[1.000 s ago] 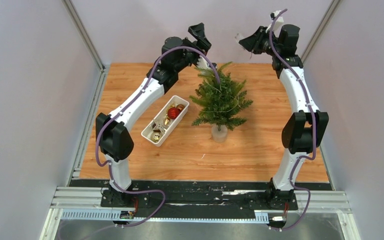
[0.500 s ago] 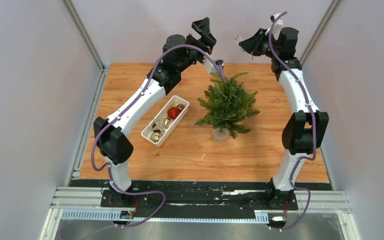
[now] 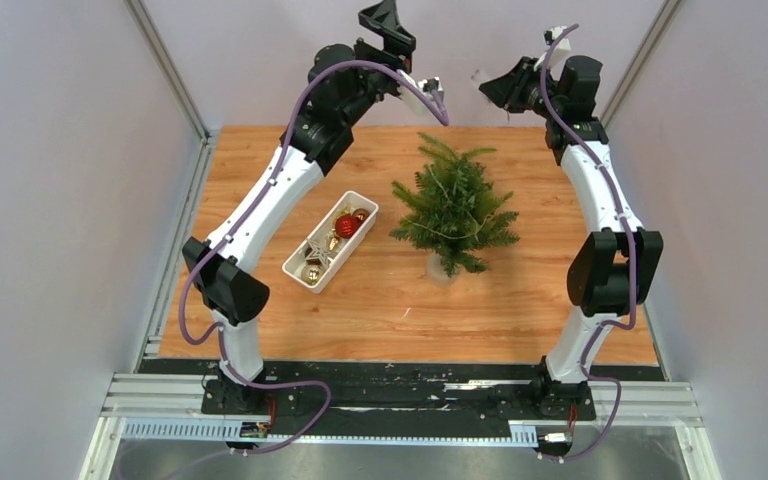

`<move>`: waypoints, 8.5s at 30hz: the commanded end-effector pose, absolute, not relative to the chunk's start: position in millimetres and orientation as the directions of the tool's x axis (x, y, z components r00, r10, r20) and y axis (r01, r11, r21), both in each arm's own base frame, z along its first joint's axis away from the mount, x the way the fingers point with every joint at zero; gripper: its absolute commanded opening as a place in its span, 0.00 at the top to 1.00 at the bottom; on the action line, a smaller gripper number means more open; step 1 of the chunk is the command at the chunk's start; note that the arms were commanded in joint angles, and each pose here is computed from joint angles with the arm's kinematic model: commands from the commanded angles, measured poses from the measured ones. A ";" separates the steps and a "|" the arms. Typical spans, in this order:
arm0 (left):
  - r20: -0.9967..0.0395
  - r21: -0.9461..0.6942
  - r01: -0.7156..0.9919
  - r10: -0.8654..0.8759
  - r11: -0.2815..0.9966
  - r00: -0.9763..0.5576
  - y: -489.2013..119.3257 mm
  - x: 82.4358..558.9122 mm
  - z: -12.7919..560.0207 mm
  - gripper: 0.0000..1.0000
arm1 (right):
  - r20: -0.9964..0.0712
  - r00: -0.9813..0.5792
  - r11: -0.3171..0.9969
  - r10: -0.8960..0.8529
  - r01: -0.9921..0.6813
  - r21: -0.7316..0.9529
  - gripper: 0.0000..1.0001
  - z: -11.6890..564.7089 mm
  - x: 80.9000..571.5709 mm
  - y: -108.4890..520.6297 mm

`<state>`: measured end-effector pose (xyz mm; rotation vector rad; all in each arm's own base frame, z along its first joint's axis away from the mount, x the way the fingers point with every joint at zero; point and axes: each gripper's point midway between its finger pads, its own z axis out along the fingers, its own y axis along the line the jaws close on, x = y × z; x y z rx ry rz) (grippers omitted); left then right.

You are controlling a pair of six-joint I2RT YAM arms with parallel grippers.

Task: Decorate the small christmas tree
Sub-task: Wrap the decoration item around the Christmas tree.

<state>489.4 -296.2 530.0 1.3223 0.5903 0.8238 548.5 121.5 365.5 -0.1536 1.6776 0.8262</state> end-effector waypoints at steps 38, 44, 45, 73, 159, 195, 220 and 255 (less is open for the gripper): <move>-0.958 0.129 0.642 0.262 0.756 -0.116 -218.1 340.5 470.4 0.04 | -0.906 -0.245 0.453 0.344 -0.802 0.389 1.00 415.5 519.7 239.5; -0.958 0.092 0.674 0.250 0.733 -0.141 -227.9 340.0 460.7 0.03 | -0.874 -0.203 0.295 0.441 -0.887 0.355 1.00 471.1 499.9 248.6; -0.961 0.076 0.696 0.238 0.714 -0.139 -234.0 338.2 460.6 0.02 | -0.872 -0.184 0.295 0.453 -0.892 0.342 1.00 480.3 498.9 247.9; -0.929 -0.116 0.797 0.220 0.593 -0.299 -298.0 372.5 378.6 0.15 | -0.740 0.026 0.263 0.672 -0.943 0.205 1.00 613.7 444.8 246.9; -0.962 0.011 0.782 0.220 0.623 -0.162 -260.1 355.8 422.8 0.10 | -0.932 0.030 0.893 0.361 -0.297 0.337 1.00 406.2 405.7 49.0; -0.923 -0.290 0.817 0.080 0.498 -0.377 -265.8 275.6 444.6 0.15 | -0.933 0.149 0.813 0.329 -0.547 0.200 1.00 505.6 425.5 131.2; -0.834 -0.370 0.815 0.226 0.446 -0.503 -343.5 260.4 361.6 0.44 | -0.940 0.140 0.821 0.312 -0.538 0.192 1.00 493.1 423.7 130.4; -0.862 -0.275 0.796 0.228 0.538 -0.452 -304.8 272.5 364.4 0.68 | -0.945 0.158 0.817 0.286 -0.556 0.154 1.00 499.1 418.9 132.7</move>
